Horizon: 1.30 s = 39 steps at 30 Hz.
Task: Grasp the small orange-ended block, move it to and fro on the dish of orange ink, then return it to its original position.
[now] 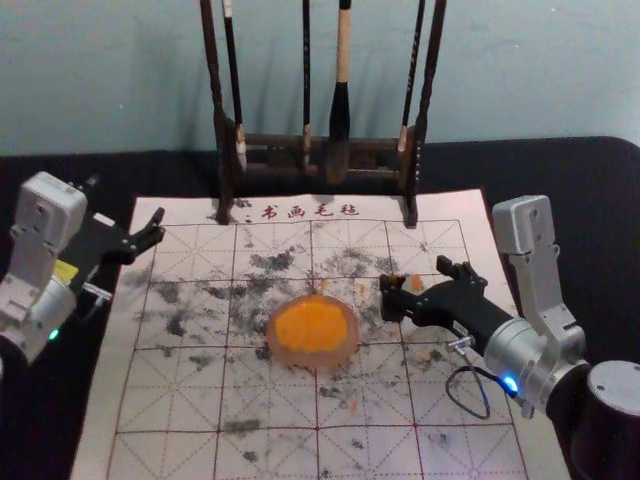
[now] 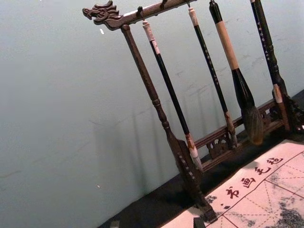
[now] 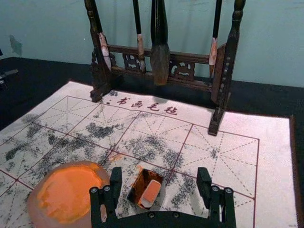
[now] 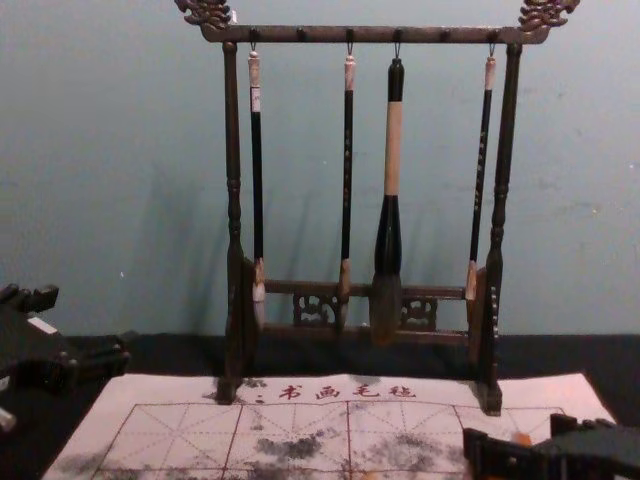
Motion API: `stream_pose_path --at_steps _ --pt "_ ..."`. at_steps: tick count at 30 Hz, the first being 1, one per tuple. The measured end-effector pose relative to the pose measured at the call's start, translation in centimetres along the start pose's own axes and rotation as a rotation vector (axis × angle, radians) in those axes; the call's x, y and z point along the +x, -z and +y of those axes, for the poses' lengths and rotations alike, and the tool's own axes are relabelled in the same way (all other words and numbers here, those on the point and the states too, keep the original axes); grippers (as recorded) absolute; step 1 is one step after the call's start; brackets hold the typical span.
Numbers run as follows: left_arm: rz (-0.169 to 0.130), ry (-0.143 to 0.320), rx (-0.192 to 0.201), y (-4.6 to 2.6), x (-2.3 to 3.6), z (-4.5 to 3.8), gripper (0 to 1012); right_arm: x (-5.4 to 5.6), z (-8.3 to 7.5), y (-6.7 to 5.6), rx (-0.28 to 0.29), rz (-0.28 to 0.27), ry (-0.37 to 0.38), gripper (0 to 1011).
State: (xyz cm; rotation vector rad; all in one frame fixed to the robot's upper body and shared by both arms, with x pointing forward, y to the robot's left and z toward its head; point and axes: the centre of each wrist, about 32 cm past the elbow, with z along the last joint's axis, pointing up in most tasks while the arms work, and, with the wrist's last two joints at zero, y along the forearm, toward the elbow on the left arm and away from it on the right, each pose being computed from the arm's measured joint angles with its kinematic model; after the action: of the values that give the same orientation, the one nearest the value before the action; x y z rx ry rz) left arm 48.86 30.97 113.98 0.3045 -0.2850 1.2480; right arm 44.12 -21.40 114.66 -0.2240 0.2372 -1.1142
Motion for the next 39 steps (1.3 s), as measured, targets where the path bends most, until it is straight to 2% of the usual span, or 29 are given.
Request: stream_pose_path --at_steps 13,31,39 --pt "0.0 0.0 0.0 0.0 0.0 0.0 1001 -0.63 -0.08 -0.15 -0.028 0.0 0.0 1000" --pt "0.0 0.0 0.0 0.0 0.0 0.0 1001 -0.74 -0.07 -0.15 -0.033 -0.001 0.004 1000" --pt "0.0 0.0 0.0 0.0 0.0 0.0 1001 -0.74 -0.06 -0.16 -0.032 -0.002 0.003 835"
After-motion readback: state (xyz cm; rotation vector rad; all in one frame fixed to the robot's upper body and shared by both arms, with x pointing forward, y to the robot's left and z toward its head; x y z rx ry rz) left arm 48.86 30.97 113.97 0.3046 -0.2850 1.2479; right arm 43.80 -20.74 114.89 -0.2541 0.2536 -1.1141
